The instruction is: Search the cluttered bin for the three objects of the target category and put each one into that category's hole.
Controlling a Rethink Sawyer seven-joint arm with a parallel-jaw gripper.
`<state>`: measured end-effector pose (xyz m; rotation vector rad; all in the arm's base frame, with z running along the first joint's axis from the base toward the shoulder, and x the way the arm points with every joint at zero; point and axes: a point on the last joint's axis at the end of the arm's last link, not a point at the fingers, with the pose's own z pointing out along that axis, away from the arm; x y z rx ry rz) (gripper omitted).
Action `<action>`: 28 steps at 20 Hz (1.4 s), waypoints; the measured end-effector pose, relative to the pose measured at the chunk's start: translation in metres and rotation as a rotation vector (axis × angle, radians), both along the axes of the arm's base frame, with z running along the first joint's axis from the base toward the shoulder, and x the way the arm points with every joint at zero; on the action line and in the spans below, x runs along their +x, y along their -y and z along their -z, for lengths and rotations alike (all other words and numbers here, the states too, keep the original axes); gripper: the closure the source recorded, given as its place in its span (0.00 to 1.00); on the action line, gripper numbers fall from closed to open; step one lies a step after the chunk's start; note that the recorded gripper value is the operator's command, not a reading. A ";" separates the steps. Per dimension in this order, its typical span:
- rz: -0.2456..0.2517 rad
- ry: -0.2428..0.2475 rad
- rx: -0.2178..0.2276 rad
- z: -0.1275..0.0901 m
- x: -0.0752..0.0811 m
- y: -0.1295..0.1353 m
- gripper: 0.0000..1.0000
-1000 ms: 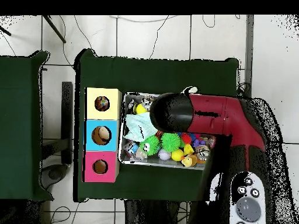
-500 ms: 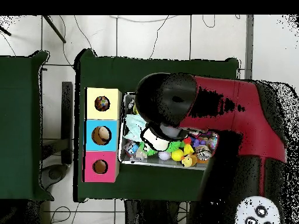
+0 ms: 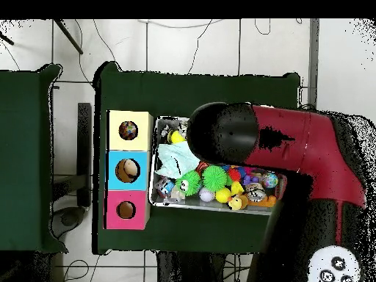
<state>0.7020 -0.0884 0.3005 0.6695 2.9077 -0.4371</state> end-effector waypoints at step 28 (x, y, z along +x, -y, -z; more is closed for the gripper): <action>0.009 0.000 0.008 0.053 -0.033 0.015 1.00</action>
